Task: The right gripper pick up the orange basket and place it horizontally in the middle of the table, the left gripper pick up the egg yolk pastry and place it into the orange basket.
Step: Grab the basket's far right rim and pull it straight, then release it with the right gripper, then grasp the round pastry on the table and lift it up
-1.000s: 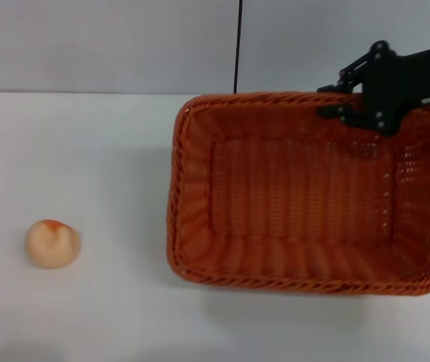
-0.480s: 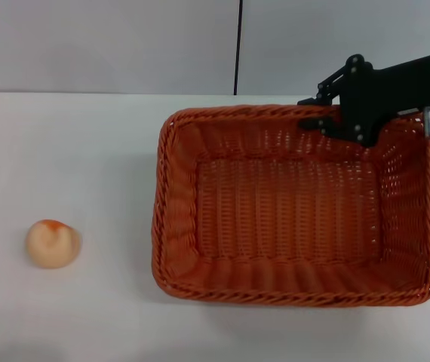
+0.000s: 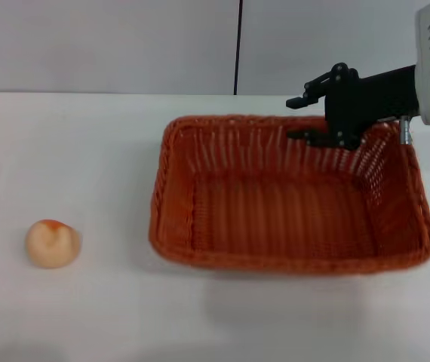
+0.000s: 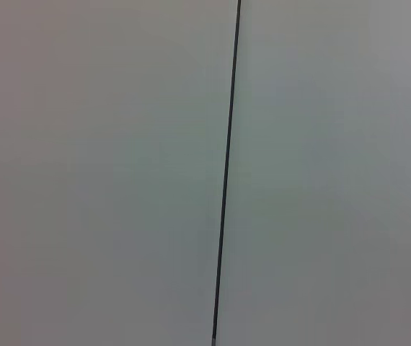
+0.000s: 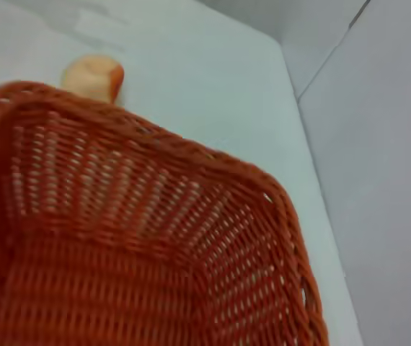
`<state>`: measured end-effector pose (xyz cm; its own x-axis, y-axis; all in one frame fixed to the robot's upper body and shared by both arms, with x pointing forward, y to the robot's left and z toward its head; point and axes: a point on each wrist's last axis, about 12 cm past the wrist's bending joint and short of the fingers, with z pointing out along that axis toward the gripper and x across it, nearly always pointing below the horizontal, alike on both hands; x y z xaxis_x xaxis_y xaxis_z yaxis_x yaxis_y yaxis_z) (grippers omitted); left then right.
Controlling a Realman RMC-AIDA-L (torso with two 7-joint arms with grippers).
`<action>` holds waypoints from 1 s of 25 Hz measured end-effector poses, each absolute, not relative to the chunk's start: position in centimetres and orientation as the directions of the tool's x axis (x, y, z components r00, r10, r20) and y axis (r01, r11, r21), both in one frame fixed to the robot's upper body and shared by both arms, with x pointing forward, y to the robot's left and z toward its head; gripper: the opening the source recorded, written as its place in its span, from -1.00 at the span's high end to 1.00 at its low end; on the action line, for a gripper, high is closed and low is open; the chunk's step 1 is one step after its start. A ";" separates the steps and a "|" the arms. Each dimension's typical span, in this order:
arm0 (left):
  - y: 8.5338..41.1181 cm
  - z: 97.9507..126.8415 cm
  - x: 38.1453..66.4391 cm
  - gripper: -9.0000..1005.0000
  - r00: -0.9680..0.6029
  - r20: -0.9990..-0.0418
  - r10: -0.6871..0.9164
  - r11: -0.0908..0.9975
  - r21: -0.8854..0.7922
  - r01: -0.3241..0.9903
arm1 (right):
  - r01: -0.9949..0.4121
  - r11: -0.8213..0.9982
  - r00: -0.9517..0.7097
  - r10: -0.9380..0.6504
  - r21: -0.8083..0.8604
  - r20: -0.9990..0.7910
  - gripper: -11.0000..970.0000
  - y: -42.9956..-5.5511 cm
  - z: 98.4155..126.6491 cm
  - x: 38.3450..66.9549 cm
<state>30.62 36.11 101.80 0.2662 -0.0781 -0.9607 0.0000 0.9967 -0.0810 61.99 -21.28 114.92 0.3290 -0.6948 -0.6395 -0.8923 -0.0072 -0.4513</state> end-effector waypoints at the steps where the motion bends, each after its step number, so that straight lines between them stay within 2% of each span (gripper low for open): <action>1: 36.1 101.8 30.7 -0.42 0.266 -0.961 -0.078 0.997 -0.080 0.001 | -0.889 -0.002 0.331 -0.692 -0.458 -0.641 0.42 -21.3 115.0 62.0; 6: 36.2 101.7 31.0 -0.41 0.254 -0.964 -0.076 0.997 -0.077 0.005 | -0.882 0.051 0.330 -0.644 -0.469 -0.691 0.03 -21.3 115.9 61.9; 11: 36.4 101.5 31.3 -0.41 0.217 -0.973 -0.074 0.996 -0.063 0.060 | -0.866 0.187 0.319 -0.507 -0.463 -0.801 -0.09 -22.6 117.2 60.3; 12: 36.4 101.5 31.3 -0.41 0.217 -0.973 -0.074 0.996 -0.063 0.060 | -0.869 0.232 0.298 -0.460 -0.437 -0.836 -0.11 -23.1 117.4 59.8; 13: 36.6 101.6 31.6 -0.41 0.173 -0.981 -0.091 0.986 -0.065 0.154 | -0.876 0.325 0.237 -0.354 -0.357 -0.905 -0.13 -24.0 117.6 58.9; 14: 36.7 101.6 31.8 -0.40 0.152 -0.983 -0.102 0.978 -0.071 0.197 | -0.876 0.325 0.237 -0.354 -0.357 -0.905 -0.14 -24.0 117.6 58.9; 15: 37.1 101.7 32.2 -0.40 0.107 -0.988 -0.112 0.960 -0.080 0.268 | -0.874 0.413 0.170 -0.232 -0.255 -0.958 -0.14 -25.2 117.4 57.9; 16: 37.1 101.7 32.2 -0.40 0.107 -0.988 -0.112 0.960 -0.080 0.268 | -0.874 0.413 0.170 -0.232 -0.255 -0.958 -0.14 -25.2 117.4 57.9; 17: 37.4 101.8 32.8 -0.40 0.053 -0.993 -0.106 0.937 -0.082 0.340 | -0.870 0.448 0.144 -0.172 -0.208 -0.975 -0.14 -25.8 117.1 57.3; 18: 37.4 101.8 33.0 -0.40 0.036 -0.994 -0.099 0.927 -0.079 0.366 | -0.853 0.506 0.111 -0.065 -0.129 -0.992 -0.14 -27.0 116.4 56.1; 19: 37.4 101.8 33.0 -0.40 0.036 -0.994 -0.099 0.927 -0.079 0.366 | -0.853 0.506 0.111 -0.065 -0.129 -0.992 -0.14 -27.0 116.4 56.1; 23: 36.8 101.3 34.4 -0.39 -0.043 -0.997 -0.069 0.883 -0.081 0.462 | -0.792 0.609 0.075 0.160 0.038 -0.984 -0.15 -30.1 113.8 52.9; 24: 36.8 101.3 34.4 -0.39 -0.043 -0.997 -0.069 0.883 -0.081 0.462 | -0.792 0.609 0.075 0.160 0.038 -0.984 -0.15 -30.1 113.8 52.9; 25: 36.4 101.0 34.9 -0.39 -0.068 -0.996 -0.059 0.871 -0.085 0.484 | -0.772 0.632 0.084 0.217 0.074 -0.972 -0.16 -31.0 112.9 51.6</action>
